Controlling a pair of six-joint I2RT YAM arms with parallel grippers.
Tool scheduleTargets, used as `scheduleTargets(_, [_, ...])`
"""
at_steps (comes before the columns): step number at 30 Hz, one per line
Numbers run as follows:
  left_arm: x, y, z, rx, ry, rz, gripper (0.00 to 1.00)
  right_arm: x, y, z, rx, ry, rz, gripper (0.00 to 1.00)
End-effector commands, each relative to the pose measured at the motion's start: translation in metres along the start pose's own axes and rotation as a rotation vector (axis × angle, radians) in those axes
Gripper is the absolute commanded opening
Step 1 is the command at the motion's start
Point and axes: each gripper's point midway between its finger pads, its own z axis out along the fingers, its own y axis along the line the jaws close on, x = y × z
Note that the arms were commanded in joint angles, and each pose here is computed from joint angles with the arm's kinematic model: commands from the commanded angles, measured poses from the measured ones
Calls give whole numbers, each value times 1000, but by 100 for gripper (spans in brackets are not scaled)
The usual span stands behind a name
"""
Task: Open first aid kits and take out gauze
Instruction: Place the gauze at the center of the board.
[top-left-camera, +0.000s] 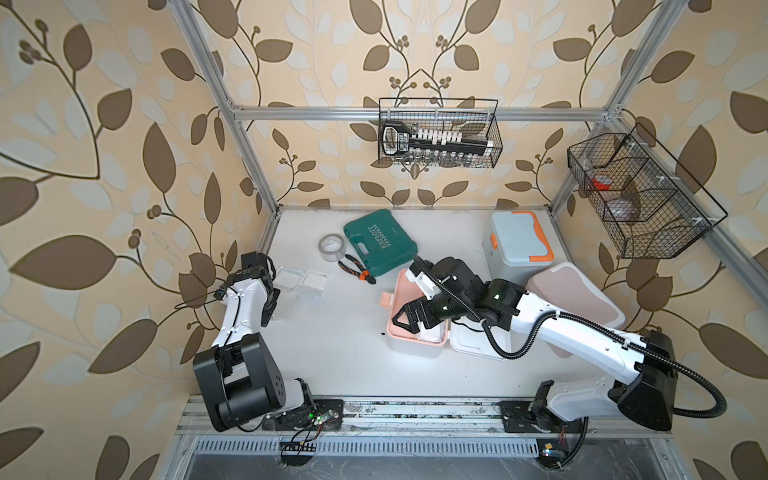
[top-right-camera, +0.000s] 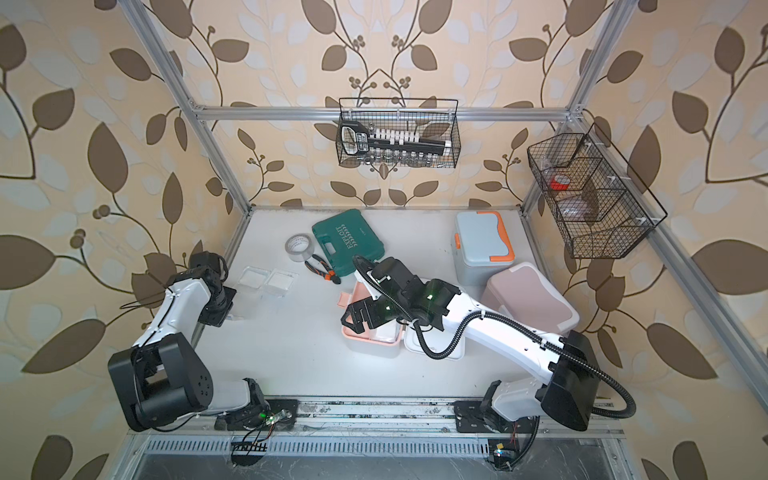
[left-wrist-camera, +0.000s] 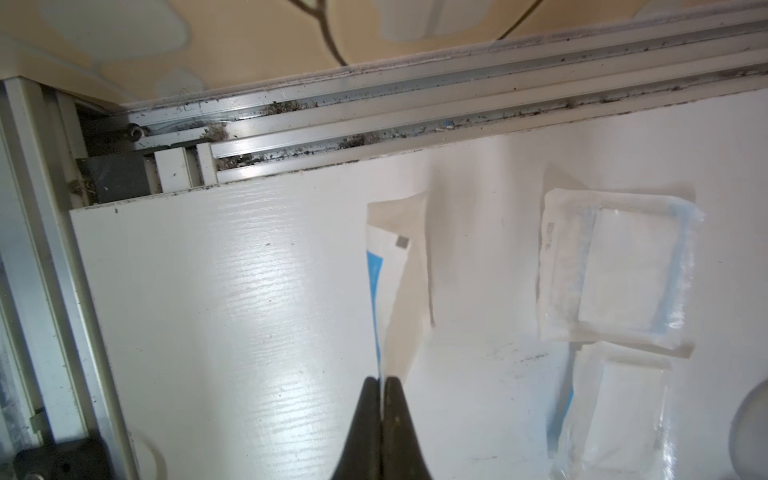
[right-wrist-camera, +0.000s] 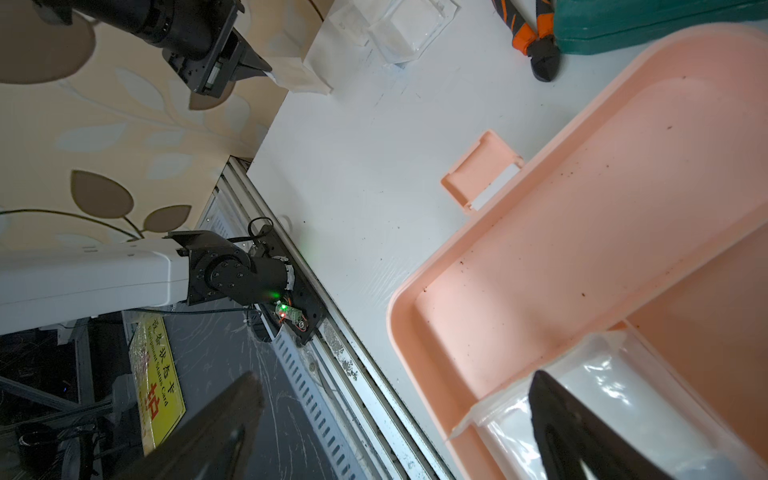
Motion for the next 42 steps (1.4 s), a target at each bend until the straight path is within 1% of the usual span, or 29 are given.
scheduleTargets(1, [-8,-5,2,6,-11,-40,0,-8,7,-5,-1,-14,-12,99])
scheduleTargets(4, [-6,-10,7,20,0,-36,0,-8,6,-5,2,-16,-12,100])
scheduleTargets(8, [-8,-11,10,7,-6,-30,0,-7,6,-3,-2,-8,-12,100])
scheduleTargets(9, [-5,-10,18,-17,10,-22,0,-7,6,-2,-2,-7,-11,99])
scheduleTargets(14, [2,-15,28,-13,46,-22,0,-7,6,-3,-1,-10,-13,100])
scheduleTargets(19, [6,-13,32,-35,72,-17,1,-7,7,-4,-4,-11,-11,100])
scheduleTargets(20, [6,-12,30,-37,71,-17,4,-7,7,-4,-4,-11,-11,100])
scheduleTargets(22, [6,-9,26,-35,67,-18,18,-7,7,-3,-6,-12,-10,100])
scheduleTargets(23, [5,-8,23,-37,62,-18,26,-7,7,-3,-7,-12,-9,100])
scheduleTargets(24, [4,-6,20,-37,56,-18,31,-8,9,-4,-11,-15,-11,100])
scheduleTargets(25, [2,-3,16,-42,48,-21,34,-8,8,-4,-10,-15,-10,100])
scheduleTargets(27, [1,5,11,-72,38,-26,36,-7,9,-3,-11,-13,-10,100])
scheduleTargets(28, [-3,8,0,-62,15,-39,37,-7,9,-2,-12,-13,-11,99])
scheduleTargets(30, [-6,11,-10,-48,-1,-44,38,-7,10,-3,-13,-12,-11,100])
scheduleTargets(31, [-7,11,-16,-32,-8,-43,41,-7,10,-3,-14,-13,-12,100])
scheduleTargets(33, [-9,10,-29,14,-15,-36,48,-7,11,-4,-15,-17,-13,100])
scheduleTargets(35, [-7,3,-42,89,-7,-21,56,-8,12,-5,-14,-21,-12,99])
scheduleTargets(38, [-2,-7,-66,200,9,9,70,-14,14,-9,-17,-47,-16,100])
scheduleTargets(42, [11,-23,-107,340,-1,96,95,-22,20,-15,-33,-80,-22,100])
